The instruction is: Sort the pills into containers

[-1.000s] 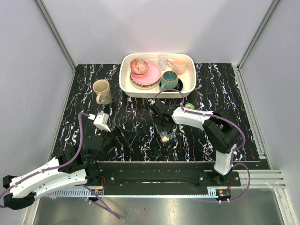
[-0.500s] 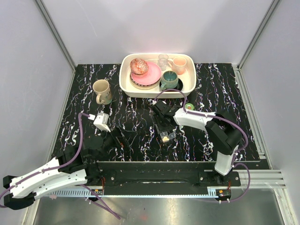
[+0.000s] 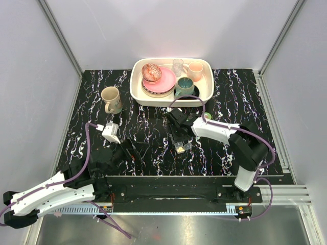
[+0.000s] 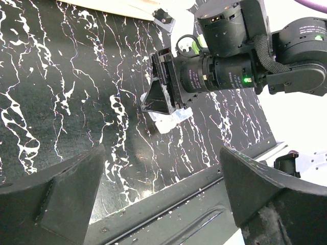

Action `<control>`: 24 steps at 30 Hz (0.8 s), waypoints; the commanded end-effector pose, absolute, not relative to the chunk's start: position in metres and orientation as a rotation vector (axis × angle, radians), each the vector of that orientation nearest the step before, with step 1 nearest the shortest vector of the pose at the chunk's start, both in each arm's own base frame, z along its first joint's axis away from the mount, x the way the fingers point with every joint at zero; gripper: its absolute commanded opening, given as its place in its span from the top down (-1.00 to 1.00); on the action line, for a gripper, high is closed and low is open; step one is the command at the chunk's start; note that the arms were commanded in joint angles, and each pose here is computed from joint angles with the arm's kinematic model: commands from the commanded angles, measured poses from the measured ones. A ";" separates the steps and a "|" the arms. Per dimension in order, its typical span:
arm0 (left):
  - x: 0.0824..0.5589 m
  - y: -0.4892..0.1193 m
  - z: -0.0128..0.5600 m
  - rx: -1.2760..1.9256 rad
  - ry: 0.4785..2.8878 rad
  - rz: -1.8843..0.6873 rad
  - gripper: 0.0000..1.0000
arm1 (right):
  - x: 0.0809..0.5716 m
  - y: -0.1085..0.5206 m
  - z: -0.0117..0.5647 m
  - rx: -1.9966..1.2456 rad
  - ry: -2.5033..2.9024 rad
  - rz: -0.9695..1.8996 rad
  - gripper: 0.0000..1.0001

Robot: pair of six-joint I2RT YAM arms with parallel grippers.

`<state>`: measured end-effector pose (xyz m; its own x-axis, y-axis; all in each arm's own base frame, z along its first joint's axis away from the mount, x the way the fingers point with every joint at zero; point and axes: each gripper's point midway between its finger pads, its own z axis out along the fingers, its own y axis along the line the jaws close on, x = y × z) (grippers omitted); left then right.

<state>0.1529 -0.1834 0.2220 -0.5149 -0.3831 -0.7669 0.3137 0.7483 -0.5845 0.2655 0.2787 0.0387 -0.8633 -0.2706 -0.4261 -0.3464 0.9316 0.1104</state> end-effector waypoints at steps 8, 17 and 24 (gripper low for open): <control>0.156 -0.182 0.227 -0.081 1.904 -0.864 -0.98 | 0.259 0.269 0.001 -0.427 2.719 0.189 1.00; 0.156 -0.182 0.228 -0.081 1.901 -0.870 -0.98 | 0.263 0.275 0.015 -0.429 2.690 0.220 1.00; 0.156 -0.182 0.230 -0.083 1.896 -0.875 -0.98 | 0.269 0.282 0.046 -0.429 2.644 0.258 1.00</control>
<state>0.1528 -0.1832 0.2222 -0.5146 -0.3840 -0.7666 0.3143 0.7474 -0.5853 0.2666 0.2772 0.0170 -0.8684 -0.2649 -0.4193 -0.3320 0.9385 0.0946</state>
